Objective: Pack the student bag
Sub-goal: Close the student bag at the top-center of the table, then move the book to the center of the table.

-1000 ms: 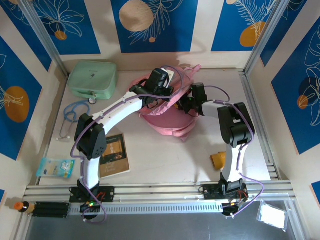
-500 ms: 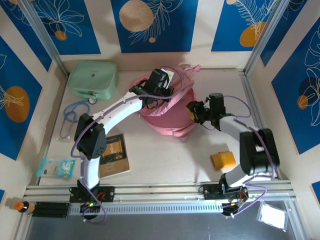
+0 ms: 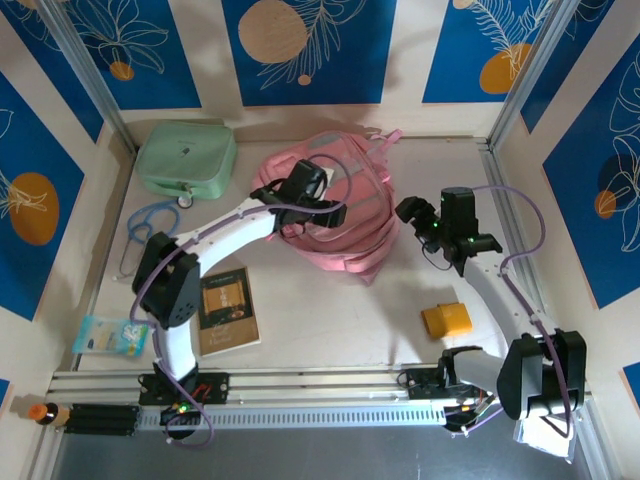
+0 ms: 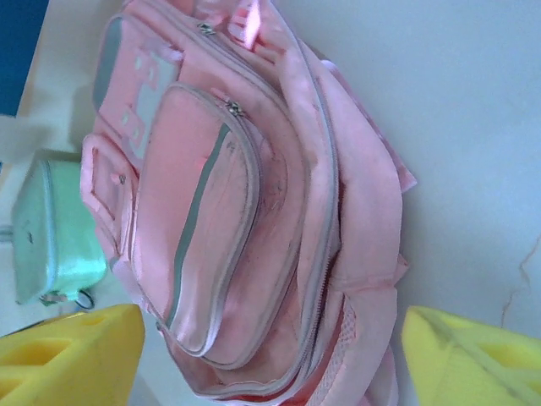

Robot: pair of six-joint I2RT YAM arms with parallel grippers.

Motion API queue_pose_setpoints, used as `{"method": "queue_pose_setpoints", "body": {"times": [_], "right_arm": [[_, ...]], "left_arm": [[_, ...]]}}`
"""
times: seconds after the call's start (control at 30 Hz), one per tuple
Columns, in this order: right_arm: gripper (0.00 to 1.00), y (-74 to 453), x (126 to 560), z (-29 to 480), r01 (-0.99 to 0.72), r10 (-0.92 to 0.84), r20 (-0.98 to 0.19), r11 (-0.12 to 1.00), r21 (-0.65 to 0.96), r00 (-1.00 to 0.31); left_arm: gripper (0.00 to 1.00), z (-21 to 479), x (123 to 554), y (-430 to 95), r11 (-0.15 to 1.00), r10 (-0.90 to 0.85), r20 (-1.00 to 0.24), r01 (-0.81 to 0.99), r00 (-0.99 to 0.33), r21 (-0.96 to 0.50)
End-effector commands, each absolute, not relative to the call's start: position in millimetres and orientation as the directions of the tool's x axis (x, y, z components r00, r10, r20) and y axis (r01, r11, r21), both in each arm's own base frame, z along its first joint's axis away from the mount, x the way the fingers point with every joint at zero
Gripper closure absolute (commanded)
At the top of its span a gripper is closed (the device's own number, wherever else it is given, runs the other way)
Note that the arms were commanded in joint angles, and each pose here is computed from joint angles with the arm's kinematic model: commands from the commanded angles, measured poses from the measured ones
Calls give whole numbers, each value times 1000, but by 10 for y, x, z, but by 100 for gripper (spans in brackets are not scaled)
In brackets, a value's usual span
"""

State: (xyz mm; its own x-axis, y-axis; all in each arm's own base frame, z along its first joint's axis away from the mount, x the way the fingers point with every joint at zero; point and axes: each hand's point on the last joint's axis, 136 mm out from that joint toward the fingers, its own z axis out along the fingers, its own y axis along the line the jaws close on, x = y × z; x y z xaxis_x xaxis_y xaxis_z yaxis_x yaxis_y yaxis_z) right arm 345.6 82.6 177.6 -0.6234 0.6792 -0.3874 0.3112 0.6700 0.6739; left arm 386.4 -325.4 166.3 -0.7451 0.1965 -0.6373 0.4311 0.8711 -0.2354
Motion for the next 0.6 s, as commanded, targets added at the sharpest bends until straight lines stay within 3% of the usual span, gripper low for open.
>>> {"method": "queue_pose_setpoints", "body": {"times": [0.0, 0.23, 0.47, 0.57], "right_arm": [[15, 938, 3522, 1924, 233, 586, -488, 761, 605, -647], [10, 1325, 3735, 1939, 159, 508, -507, 798, 581, -697], [8, 1633, 3889, 1910, 110, 453, -499, 811, 574, -739], [8, 1699, 3904, 1907, 100, 443, -498, 813, 574, -746]], "left_arm": [[16, 1787, 3546, -2881, 901, 133, -577, 341, -806, -267], [1, 1336, 2755, -2000, 979, 46, -372, 117, -927, -169], [0, 944, 2224, -1466, 990, -99, -282, -66, -954, -124], [0, 744, 2095, -1446, 977, -171, -232, -134, -958, -169]]}}
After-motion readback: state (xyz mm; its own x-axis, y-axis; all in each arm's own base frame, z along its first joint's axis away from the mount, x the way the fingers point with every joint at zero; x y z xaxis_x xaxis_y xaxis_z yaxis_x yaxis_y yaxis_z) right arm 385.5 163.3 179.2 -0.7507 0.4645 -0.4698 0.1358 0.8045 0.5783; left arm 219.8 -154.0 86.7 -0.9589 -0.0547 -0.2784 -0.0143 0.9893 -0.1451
